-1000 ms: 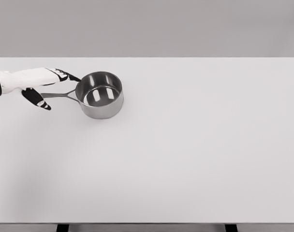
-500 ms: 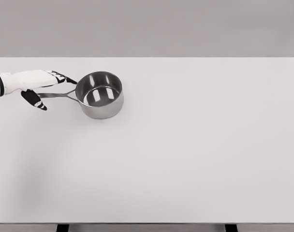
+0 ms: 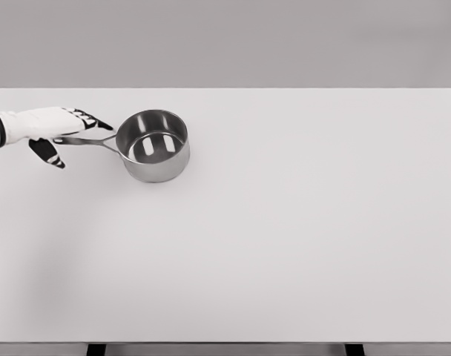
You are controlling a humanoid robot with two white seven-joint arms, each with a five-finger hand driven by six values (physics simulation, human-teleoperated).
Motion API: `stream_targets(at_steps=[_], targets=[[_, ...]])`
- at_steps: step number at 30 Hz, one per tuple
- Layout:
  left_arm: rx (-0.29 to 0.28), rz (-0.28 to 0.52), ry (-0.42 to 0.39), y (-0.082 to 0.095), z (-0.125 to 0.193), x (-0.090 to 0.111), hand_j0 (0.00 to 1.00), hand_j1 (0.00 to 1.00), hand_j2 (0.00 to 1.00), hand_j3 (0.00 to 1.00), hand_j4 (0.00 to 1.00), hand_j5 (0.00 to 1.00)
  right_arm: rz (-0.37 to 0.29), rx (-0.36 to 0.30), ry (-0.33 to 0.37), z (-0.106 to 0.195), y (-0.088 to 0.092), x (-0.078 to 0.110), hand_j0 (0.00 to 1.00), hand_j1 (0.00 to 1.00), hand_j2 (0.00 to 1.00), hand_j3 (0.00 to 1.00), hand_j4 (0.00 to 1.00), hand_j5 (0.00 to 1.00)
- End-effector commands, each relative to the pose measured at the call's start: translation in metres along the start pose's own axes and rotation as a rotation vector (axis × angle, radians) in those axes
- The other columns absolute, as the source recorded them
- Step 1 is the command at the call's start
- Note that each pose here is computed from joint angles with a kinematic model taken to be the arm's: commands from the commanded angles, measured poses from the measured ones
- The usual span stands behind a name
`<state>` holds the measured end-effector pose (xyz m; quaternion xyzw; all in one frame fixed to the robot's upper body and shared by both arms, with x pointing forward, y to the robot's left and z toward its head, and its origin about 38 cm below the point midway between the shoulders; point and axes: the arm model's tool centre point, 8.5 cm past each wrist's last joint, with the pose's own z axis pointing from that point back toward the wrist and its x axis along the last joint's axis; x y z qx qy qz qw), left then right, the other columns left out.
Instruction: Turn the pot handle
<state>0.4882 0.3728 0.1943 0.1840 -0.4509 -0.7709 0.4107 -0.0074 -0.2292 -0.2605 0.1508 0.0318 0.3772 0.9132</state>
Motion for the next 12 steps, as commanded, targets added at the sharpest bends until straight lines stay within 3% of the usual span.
stream_targets(at_steps=[1,5,12], targets=[[0.030,0.015,0.005,0.006,0.008,-0.004,1.00,1.00,1.00,1.00,1.00,1.00,0.000,0.000,0.001,0.000,0.000,0.000,1.00,1.00,1.00,1.00,1.00,1.00],[0.105,0.146,0.017,0.005,0.055,-0.029,1.00,1.00,1.00,1.00,1.00,1.00,0.000,0.000,-0.001,0.000,0.000,0.000,1.00,1.00,1.00,1.00,1.00,1.00],[0.098,0.212,0.058,-0.009,0.059,-0.045,1.00,1.00,1.00,1.00,1.00,1.00,0.000,0.001,0.000,0.000,0.001,-0.001,1.00,1.00,1.00,1.00,1.00,1.00]])
